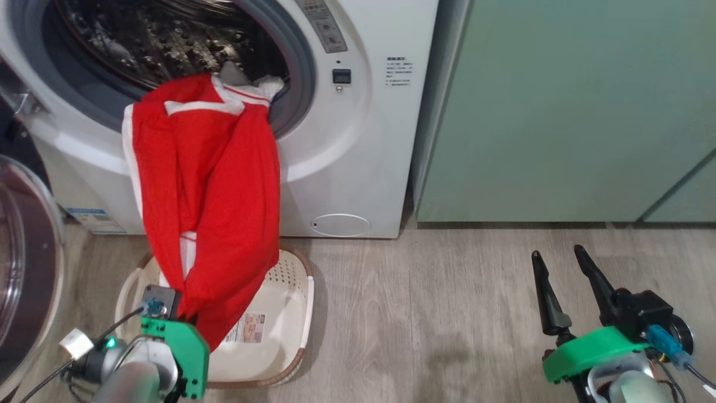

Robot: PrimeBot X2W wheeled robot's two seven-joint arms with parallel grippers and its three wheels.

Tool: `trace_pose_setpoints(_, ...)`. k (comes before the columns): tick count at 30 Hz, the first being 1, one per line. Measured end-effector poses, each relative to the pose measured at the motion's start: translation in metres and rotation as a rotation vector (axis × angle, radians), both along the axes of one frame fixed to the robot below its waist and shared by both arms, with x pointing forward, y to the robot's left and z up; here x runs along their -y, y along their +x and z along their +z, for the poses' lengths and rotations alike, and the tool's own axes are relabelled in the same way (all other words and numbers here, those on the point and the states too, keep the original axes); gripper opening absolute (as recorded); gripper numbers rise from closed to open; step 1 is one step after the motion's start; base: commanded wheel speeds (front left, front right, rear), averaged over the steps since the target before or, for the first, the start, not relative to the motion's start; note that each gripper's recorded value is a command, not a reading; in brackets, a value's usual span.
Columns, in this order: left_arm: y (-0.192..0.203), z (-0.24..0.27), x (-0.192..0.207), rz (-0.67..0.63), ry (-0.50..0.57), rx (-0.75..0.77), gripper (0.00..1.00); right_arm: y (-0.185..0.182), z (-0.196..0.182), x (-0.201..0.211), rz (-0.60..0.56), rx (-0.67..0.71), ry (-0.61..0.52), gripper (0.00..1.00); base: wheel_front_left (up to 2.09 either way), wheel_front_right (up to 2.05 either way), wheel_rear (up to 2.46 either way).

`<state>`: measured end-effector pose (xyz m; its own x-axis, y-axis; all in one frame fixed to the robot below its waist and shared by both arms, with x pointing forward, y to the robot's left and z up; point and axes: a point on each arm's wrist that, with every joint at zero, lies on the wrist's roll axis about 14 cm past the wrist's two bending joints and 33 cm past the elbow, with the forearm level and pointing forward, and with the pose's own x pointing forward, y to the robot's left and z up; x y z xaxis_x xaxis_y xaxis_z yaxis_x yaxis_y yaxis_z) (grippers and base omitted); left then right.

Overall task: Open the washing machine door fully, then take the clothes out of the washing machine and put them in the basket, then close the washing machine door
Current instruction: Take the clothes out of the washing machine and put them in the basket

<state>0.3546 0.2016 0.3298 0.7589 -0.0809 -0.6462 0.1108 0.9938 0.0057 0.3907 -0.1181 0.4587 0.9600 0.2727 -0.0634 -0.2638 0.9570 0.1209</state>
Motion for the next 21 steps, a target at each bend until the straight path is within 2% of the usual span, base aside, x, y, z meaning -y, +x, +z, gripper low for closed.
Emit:
trace_pose_setpoints(6,-0.013,-0.022,-0.001,-0.033,0.033,-0.114,0.00,-0.001,-0.007,0.010,-0.019,-0.020,-0.013,1.00,0.00,0.00,0.00)
trace_pose_setpoints(12,-0.042,-0.054,-0.004,-0.049,0.060,-0.317,0.00,0.001,-0.017,0.019,-0.045,-0.047,-0.016,1.00,0.00,0.00,0.00)
trace_pose_setpoints(21,-0.054,-0.078,-0.003,-0.046,0.051,-0.436,0.00,0.014,-0.027,0.028,-0.067,-0.065,-0.036,1.00,0.00,0.00,0.00)
